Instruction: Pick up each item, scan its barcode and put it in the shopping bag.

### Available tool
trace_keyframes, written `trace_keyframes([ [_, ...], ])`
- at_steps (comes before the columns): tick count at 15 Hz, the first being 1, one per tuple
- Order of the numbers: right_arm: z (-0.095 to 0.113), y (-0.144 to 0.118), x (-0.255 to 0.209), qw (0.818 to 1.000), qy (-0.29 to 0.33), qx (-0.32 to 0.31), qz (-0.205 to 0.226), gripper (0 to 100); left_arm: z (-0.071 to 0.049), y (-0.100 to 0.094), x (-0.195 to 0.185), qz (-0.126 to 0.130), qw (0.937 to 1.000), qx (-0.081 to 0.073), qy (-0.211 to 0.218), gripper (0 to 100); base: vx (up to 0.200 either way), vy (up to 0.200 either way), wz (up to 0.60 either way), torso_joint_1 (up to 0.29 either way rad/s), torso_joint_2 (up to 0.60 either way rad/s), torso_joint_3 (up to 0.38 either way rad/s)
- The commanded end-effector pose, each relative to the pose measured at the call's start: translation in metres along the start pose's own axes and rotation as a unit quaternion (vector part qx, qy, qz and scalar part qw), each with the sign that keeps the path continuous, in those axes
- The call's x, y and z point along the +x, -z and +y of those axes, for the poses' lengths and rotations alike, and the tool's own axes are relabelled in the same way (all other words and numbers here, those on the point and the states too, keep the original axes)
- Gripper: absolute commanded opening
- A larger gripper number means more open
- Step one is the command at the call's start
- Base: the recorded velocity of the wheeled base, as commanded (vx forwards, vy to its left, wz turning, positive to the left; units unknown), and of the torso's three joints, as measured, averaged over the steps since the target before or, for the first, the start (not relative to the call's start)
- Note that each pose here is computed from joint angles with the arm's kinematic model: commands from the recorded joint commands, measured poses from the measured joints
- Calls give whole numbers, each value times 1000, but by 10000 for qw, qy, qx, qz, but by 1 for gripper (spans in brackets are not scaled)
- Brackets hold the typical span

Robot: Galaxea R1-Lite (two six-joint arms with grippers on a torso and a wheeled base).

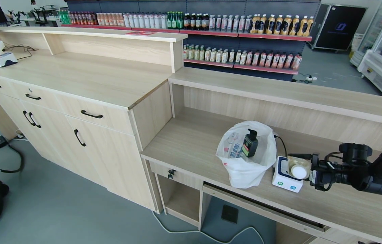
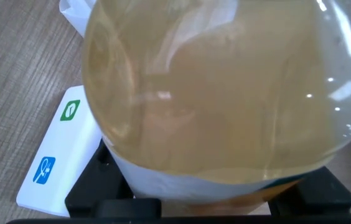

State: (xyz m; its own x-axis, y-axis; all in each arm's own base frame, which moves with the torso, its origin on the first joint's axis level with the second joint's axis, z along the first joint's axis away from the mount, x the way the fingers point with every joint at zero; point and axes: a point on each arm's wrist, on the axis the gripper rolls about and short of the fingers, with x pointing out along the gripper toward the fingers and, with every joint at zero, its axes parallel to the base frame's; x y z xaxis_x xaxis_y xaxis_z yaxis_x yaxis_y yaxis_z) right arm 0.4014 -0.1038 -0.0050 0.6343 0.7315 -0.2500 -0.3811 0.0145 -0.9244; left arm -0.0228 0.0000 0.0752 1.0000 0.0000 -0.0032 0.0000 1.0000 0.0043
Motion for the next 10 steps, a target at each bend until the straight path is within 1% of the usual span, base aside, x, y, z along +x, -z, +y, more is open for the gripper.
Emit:
trace_keyframes([
  [1, 0, 1, 1, 10000, 5, -11, -3, 0, 0, 0, 0, -1, 10000, 2, 0, 100, 0, 0, 0, 0, 0, 0],
  [7, -4, 2, 1, 10000, 33, 11, 3, 0, 0, 0, 0, -1, 10000, 2, 0, 100, 0, 0, 0, 0, 0, 0],
  [8, -10, -3, -2, 9998, 46, 168, 13, 0, 0, 0, 0, -1, 10000, 2, 0, 100, 0, 0, 0, 0, 0, 0],
  [9, -29, -16, -11, 9988, 96, 486, 11, 0, 0, 0, 0, -1, 10000, 2, 0, 100, 0, 0, 0, 0, 0, 0],
  [10, -51, -42, -25, 9933, 68, 1149, 5, 0, 0, 0, 0, -1, 10000, 2, 0, 100, 0, 0, 0, 0, 0, 0],
])
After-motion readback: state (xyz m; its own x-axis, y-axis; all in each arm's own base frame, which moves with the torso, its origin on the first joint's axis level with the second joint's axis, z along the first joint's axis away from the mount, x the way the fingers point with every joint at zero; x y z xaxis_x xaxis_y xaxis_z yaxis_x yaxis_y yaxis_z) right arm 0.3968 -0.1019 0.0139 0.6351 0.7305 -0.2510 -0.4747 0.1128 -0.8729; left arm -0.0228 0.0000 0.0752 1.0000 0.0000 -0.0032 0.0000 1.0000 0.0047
